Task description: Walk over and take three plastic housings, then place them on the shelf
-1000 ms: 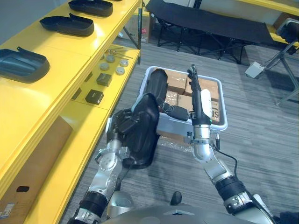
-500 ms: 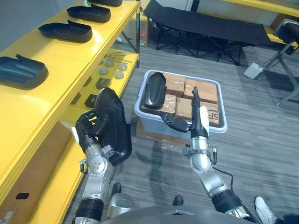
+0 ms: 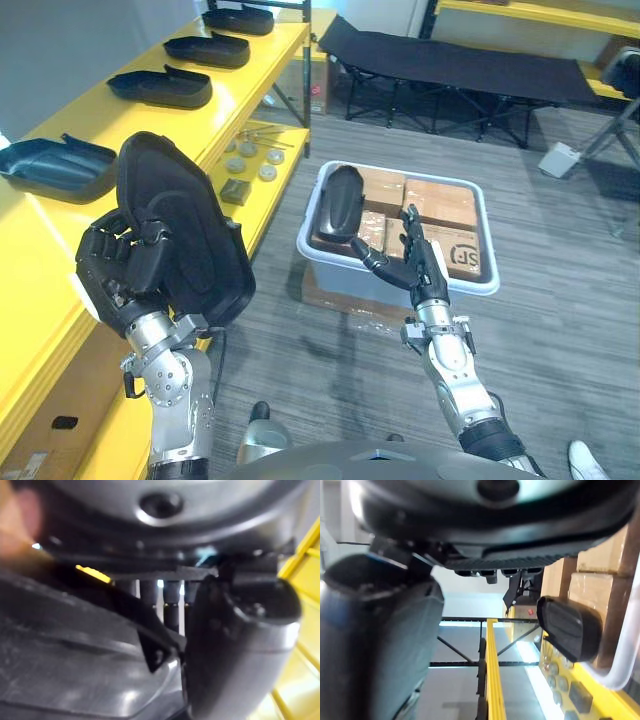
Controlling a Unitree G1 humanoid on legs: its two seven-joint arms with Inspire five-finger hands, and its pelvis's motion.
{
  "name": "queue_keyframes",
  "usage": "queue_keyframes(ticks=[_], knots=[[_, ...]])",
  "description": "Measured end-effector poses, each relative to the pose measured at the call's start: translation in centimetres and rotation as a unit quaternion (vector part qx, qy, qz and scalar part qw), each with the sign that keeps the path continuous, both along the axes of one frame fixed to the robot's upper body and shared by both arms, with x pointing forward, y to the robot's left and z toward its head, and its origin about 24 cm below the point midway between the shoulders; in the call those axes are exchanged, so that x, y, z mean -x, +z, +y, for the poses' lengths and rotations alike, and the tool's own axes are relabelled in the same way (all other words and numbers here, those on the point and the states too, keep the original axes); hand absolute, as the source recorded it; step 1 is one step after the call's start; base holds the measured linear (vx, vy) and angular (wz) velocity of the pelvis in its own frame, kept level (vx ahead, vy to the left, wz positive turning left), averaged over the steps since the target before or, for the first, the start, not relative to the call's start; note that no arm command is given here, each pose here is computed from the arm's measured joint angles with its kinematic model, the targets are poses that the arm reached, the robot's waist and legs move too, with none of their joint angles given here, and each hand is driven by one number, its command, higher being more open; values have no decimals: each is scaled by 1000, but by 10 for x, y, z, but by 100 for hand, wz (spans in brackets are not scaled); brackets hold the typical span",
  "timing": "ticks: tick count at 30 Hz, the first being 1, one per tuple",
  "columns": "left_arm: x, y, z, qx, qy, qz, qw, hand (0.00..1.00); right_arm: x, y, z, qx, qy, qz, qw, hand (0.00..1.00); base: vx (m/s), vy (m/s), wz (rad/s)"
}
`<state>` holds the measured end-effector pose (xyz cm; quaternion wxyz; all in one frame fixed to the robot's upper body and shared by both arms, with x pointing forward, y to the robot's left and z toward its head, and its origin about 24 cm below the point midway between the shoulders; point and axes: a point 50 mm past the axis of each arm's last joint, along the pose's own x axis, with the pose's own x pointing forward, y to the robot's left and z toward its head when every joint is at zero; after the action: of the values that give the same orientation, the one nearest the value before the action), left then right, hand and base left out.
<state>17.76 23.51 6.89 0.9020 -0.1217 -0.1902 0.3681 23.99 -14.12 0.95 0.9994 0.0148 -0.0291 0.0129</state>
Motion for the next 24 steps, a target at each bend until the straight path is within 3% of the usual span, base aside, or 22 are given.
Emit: queue_keyframes(ticks=[6, 9, 15, 20, 24], knots=[[20, 7, 21, 0, 81, -10, 997, 0, -11, 7, 7, -75, 28, -8, 997, 100, 37, -8, 37], [27, 9, 27, -3, 101, -13, 995, 0, -15, 5, 11, -70, 45, -2, 997, 100, 32, -38, 85], [67, -4, 44, -16, 144, 40, 989, 0, -17, -5, 37, -56, 109, 22, 992, 100, 69, -76, 88], [87, -14, 44, 6, 100, 48, 994, 0, -21, -2, 45, -17, 94, 19, 995, 100, 13, -66, 126], [86, -13, 40, 7, 52, 18, 998, 0, -14, -13, 45, 22, 64, 46, 997, 100, -119, 7, 53]])
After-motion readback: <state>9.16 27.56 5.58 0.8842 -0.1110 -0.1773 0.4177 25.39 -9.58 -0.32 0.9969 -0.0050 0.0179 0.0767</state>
